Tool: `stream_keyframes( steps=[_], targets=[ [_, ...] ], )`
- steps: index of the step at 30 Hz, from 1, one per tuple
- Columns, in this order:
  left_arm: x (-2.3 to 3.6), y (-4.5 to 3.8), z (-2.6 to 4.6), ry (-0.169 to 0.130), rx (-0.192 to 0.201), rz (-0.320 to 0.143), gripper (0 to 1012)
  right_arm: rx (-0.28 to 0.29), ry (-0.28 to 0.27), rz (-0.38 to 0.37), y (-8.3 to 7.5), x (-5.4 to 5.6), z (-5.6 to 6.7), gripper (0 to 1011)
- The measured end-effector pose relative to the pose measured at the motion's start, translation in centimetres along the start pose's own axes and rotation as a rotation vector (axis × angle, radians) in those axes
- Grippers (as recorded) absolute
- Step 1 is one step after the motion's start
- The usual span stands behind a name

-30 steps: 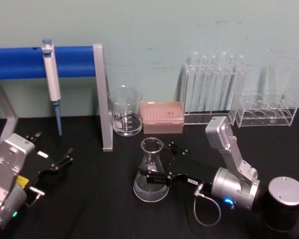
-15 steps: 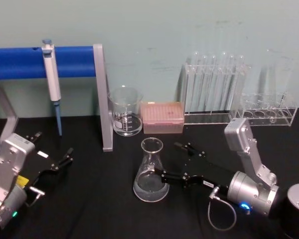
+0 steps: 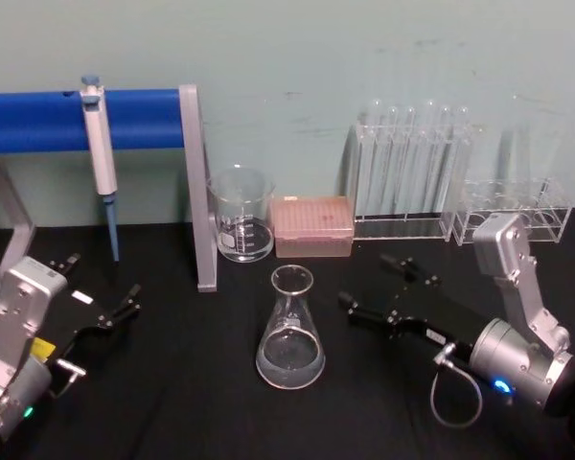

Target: Grasp the erlenmeyer flask with one hand, shake it three times, then place it back.

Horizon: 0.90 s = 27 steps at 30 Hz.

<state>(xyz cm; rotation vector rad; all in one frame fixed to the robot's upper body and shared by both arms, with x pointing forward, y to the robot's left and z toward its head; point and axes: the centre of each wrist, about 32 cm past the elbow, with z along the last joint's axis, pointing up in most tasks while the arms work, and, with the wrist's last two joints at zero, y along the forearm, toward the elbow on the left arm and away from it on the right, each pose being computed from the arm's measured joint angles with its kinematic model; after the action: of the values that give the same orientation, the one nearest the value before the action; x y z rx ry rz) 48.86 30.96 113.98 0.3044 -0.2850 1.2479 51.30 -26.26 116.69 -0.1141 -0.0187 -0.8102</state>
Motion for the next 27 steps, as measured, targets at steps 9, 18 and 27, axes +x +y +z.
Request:
stream_keyframes(
  steps=[9, 18, 27],
  targets=[
    [0.0, 0.0, 0.0, 0.0, 0.0, 0.0, 1001, 0.029, -0.023, -0.143, 0.6, 0.2, -0.2, 1003],
    [0.0, 0.0, 0.0, 0.0, 0.0, 0.0, 1001, 0.021, -0.022, -0.284, 1.5, 0.3, -1.0, 1003],
    [0.0, 0.0, 0.0, 0.0, 0.0, 0.0, 1001, -0.015, 0.007, -0.379, 2.0, 0.4, -2.1, 1003]
  ],
)
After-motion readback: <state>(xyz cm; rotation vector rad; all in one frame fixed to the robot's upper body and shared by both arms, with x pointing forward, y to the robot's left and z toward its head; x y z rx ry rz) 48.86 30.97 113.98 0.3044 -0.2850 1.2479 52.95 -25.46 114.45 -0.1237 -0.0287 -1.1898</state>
